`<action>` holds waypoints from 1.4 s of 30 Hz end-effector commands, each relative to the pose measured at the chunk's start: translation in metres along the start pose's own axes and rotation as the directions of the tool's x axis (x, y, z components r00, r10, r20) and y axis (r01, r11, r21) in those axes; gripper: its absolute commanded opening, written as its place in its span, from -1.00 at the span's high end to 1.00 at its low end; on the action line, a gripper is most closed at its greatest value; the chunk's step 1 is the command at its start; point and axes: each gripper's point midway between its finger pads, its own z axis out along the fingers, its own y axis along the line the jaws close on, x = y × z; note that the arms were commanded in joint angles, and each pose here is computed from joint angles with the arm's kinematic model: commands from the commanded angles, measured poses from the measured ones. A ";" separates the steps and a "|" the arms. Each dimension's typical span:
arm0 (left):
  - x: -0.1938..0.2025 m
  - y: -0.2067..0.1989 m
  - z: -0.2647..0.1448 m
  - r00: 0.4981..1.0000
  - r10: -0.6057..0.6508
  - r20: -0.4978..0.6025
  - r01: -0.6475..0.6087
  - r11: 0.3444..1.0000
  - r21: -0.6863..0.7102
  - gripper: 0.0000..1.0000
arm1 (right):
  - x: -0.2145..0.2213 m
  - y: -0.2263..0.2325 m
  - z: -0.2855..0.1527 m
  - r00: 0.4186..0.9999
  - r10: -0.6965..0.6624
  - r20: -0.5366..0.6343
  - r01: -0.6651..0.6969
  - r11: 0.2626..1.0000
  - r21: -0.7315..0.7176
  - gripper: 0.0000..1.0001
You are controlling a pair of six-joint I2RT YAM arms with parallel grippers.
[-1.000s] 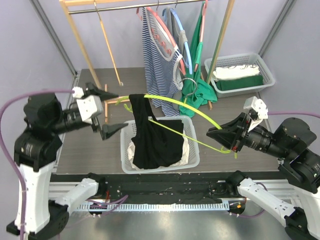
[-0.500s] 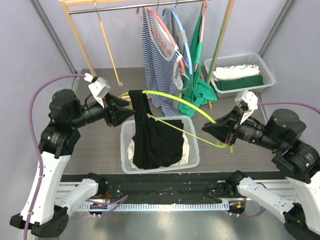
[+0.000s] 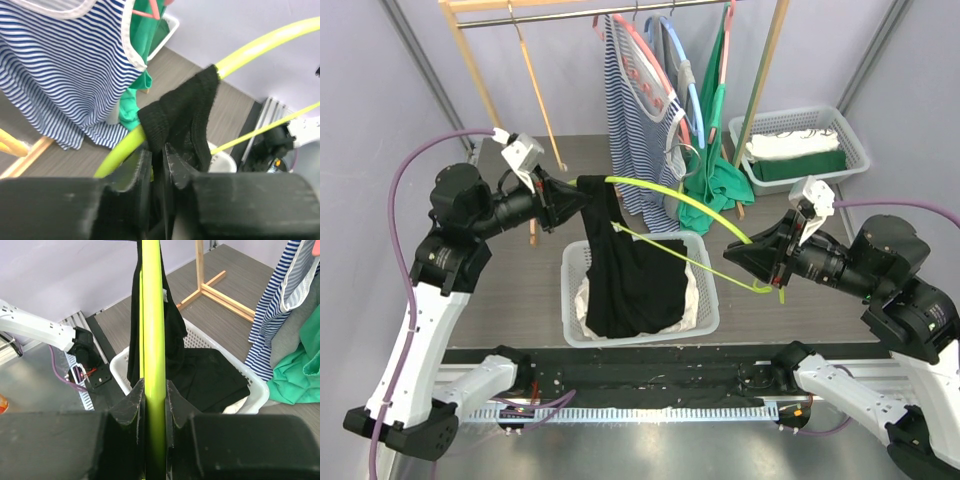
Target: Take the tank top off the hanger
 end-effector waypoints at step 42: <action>-0.016 -0.040 -0.028 0.994 -0.029 0.106 0.015 0.992 0.125 0.59 | 0.023 -0.014 -0.019 0.999 0.017 -0.032 -0.013 0.993 0.116 0.98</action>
